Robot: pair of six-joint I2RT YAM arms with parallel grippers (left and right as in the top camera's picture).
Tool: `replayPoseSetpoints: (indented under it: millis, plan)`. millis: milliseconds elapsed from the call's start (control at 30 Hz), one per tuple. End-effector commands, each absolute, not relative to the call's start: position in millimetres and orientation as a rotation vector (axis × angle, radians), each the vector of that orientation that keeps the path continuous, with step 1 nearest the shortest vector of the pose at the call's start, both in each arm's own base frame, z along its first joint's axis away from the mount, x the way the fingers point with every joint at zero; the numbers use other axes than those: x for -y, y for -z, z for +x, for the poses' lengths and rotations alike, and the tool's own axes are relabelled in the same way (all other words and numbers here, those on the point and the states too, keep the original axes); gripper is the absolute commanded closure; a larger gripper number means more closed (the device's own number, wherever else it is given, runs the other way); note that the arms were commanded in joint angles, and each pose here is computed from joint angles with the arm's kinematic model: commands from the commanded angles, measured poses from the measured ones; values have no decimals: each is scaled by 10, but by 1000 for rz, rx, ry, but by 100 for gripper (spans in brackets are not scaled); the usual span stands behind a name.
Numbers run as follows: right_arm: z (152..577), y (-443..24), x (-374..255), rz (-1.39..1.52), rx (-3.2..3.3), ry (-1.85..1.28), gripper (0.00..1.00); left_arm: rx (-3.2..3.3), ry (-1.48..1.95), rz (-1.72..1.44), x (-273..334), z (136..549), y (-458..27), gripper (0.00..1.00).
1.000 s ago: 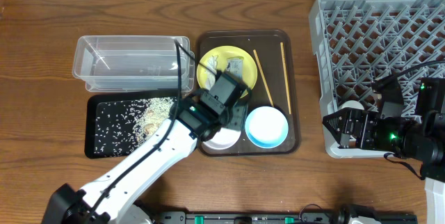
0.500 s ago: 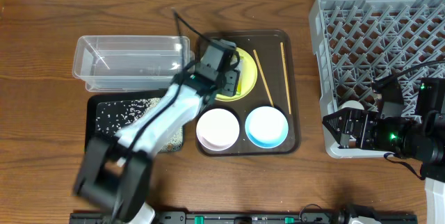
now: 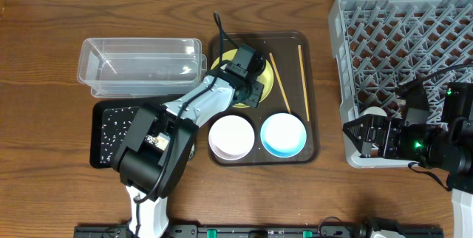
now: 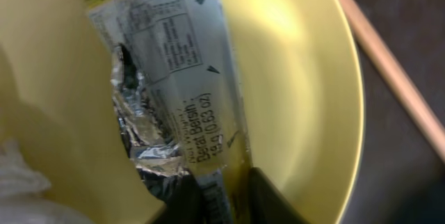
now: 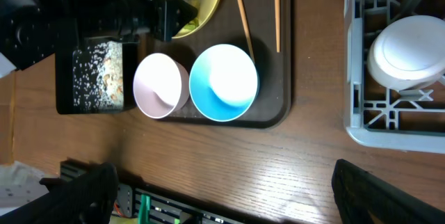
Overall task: Sort waste into correct bins and load items into the dishwasher rack
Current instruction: 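Pick the snack wrapper off the yellow plate and drop it in the clear bin, then pick the white tissue off the yellow plate and drop it in the clear bin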
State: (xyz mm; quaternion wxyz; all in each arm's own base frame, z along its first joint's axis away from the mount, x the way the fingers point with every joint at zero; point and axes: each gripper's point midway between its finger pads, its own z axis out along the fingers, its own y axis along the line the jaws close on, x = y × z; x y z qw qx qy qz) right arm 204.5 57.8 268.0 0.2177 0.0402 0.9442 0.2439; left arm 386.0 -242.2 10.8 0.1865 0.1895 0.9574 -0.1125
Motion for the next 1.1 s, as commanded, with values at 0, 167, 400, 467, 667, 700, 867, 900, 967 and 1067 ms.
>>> replayPoseSetpoints:
  millis: [0,167,400,467,667,700,867,900,967,1067]
  plan:
    - [2051,-2725,-568,87,-2596,-660,4,-2657,358,520,2493,3927,-377,94]
    - [2051,-2725,-568,88,-2596,-660,4,-2557,334,468,2436,4034,-1069,94]
    - [2051,-2724,-568,88,-2596,-661,4,-2470,62,224,1643,4169,-1710,94]
    - [2051,-2725,-568,88,-2596,-660,4,-2495,-39,104,1286,4223,-1666,94]
    - [2051,-2724,-568,87,-2596,-660,4,-2575,-33,-205,669,4368,-1351,74]
    - [2051,-2724,-568,87,-2596,-660,4,-2575,15,-216,673,4392,-1349,58]
    - [2051,-2724,-568,88,-2596,-661,4,-2565,262,-124,1065,4399,-1481,44]
    - [2051,-2725,-568,88,-2596,-661,4,-2565,276,-82,1156,4382,-1485,43]
    - [2050,-2724,-568,88,-2596,-661,4,-2569,260,52,1342,4329,-1462,41]
    - [2043,-2721,-569,89,-2599,-662,4,-2562,176,240,1578,4281,-1368,38]
